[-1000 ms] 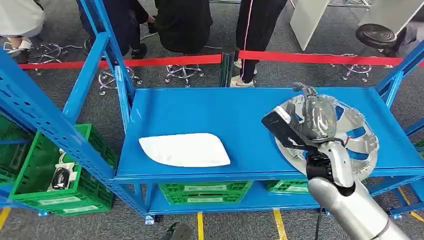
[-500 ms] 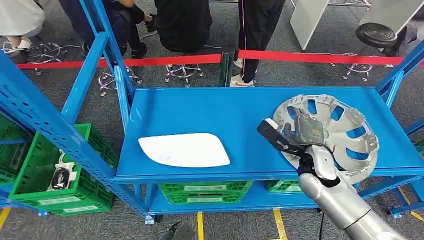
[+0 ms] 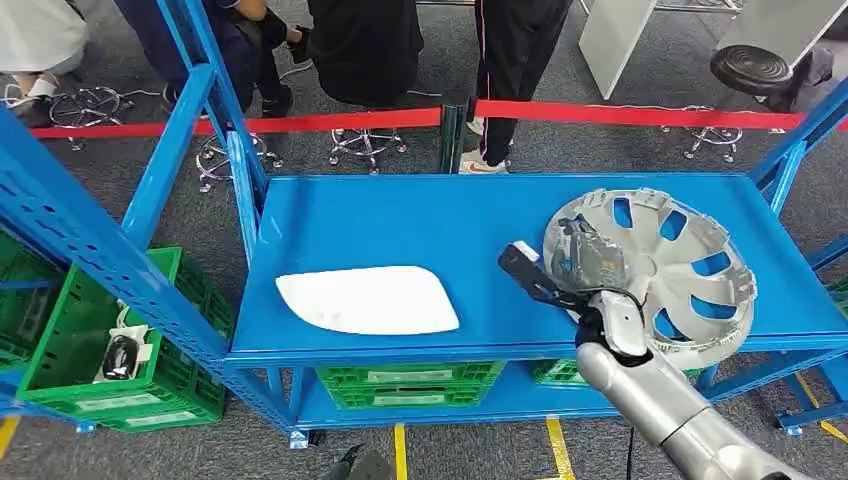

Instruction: Take the parts from the cabinet and place them on the table.

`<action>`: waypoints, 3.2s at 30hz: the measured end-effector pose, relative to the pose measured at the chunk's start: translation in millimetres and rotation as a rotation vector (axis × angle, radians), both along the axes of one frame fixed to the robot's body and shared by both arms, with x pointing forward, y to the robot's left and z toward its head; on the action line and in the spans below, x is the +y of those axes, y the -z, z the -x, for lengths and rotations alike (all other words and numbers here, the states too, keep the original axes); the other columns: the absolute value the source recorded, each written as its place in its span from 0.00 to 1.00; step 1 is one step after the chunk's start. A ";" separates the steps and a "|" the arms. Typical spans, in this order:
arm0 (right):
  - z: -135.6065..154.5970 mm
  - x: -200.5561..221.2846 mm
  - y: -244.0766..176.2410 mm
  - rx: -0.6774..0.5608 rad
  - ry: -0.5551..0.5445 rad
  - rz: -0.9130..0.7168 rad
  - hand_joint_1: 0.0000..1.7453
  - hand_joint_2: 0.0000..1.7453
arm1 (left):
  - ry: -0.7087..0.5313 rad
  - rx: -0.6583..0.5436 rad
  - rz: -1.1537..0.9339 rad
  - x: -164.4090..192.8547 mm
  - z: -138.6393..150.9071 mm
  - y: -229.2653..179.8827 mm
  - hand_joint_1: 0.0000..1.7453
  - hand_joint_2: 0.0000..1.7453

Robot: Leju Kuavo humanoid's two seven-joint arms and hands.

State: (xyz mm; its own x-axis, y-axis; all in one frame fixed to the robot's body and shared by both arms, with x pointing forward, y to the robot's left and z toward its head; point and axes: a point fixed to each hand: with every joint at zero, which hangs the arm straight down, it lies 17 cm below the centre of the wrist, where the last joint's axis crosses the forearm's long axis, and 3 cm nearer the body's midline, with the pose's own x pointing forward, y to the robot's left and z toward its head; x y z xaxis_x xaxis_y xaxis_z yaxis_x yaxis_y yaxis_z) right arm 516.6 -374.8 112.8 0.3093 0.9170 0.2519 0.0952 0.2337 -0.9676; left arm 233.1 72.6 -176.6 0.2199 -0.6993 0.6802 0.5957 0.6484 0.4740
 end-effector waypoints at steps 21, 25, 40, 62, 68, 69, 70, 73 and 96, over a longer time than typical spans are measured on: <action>-11.3 26.9 37.4 0.032 0.023 -0.157 1.00 1.00 | 0.038 -0.025 -0.039 4.6 0.2 -0.1 0.00 1.00; -15.1 23.6 37.3 0.023 0.054 -0.161 1.00 1.00 | 0.052 -0.019 -0.053 5.1 0.6 0.8 0.00 1.00; -8.8 47.0 24.5 -0.208 -0.079 -0.326 1.00 1.00 | 0.032 0.004 -0.002 5.7 4.1 0.6 0.00 1.00; 71.8 49.9 -129.5 -0.768 -0.121 -0.786 1.00 1.00 | -0.054 0.053 0.126 23.5 17.0 8.0 0.00 1.00; 109.8 30.0 -169.2 -0.895 -0.154 -0.725 0.00 1.00 | -0.036 0.058 0.142 17.7 21.7 7.9 0.00 1.00; 113.6 31.3 -169.3 -0.899 -0.162 -0.721 0.00 1.00 | -0.037 0.061 0.141 17.3 22.1 8.1 0.00 1.00; 116.3 32.1 -170.3 -0.904 -0.167 -0.719 0.00 1.00 | -0.036 0.062 0.139 17.1 22.3 8.3 0.00 1.00; 123.1 32.8 -171.8 -0.908 -0.167 -0.723 0.00 1.00 | -0.034 0.087 0.140 16.2 25.4 11.0 0.00 1.00; 128.8 27.8 -167.2 -0.866 -0.120 -0.707 0.00 1.00 | -0.033 0.125 0.165 8.3 30.3 11.9 0.00 0.00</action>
